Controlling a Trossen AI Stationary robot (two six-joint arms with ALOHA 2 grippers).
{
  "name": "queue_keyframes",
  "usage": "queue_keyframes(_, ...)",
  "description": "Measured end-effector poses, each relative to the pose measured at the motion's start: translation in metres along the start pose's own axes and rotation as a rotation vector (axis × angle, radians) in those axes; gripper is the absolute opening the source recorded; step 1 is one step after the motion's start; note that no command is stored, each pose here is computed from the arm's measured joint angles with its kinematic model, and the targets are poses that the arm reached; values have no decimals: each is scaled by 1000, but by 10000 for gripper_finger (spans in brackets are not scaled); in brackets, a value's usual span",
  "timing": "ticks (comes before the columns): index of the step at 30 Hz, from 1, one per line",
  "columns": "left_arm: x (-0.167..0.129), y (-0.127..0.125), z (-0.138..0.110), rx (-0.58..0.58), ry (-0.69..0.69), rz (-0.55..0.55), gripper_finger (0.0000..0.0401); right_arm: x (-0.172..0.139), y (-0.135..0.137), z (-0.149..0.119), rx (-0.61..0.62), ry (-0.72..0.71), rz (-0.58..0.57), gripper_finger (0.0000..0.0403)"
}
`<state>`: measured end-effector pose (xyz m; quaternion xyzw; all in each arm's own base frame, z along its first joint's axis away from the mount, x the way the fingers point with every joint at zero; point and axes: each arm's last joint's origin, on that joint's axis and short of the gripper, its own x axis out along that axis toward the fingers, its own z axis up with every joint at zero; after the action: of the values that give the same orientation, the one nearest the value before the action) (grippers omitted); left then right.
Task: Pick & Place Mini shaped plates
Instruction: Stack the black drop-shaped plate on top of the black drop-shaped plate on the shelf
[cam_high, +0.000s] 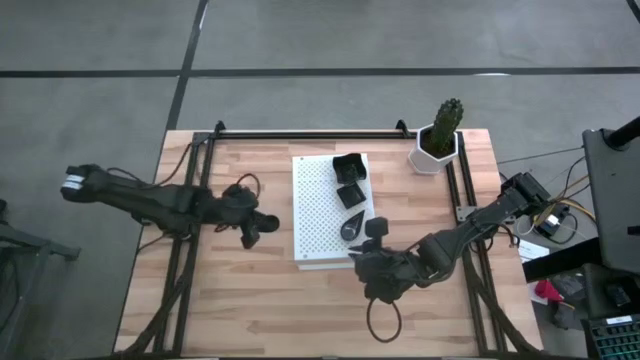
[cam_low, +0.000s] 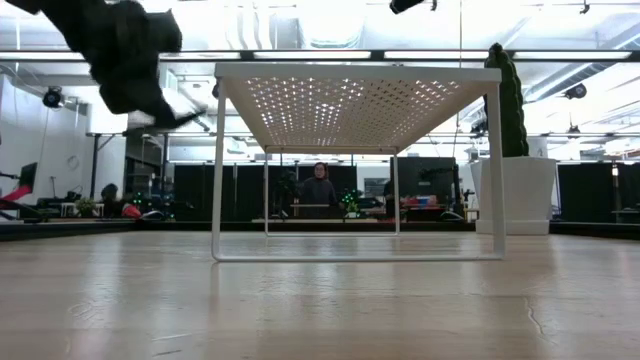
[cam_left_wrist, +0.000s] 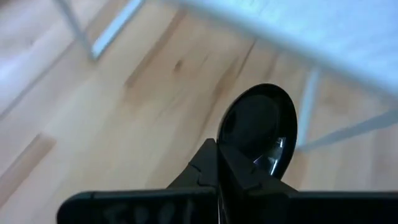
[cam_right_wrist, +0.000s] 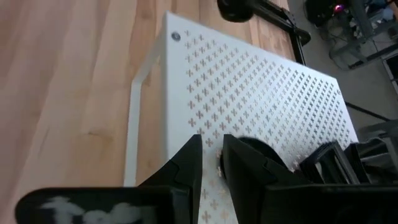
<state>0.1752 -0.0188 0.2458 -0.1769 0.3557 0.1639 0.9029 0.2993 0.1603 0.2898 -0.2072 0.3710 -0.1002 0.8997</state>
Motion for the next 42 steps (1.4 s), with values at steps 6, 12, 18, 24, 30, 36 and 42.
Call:
queue_keyframes(6, -21, -20, 7, -7, -249, -80, 0, 0, 1, 5, 44, -47, 5, 61)
queue_keyframes(12, -34, -42, 14, 38, -559, 60, 0, -1, -1, 16, 125, -145, -65, 61)
queue_keyframes(18, -38, -66, 21, 86, -767, 270, 0, -3, -6, 31, 211, -265, -159, 62)
queue_keyframes(24, -19, -92, 28, 230, -827, 398, 0, 12, -21, 36, 260, -300, -206, 79)
queue_keyframes(30, 4, -116, 31, 353, -881, 462, 0, 32, -34, 33, 344, -349, -218, 103)
queue_keyframes(36, 11, -131, 40, 428, -904, 521, 0, 32, -38, 38, 393, -394, -214, 115)
queue_keyframes(42, 11, -139, 54, 451, -946, 495, 0, 33, -41, 39, 404, -403, -219, 102)
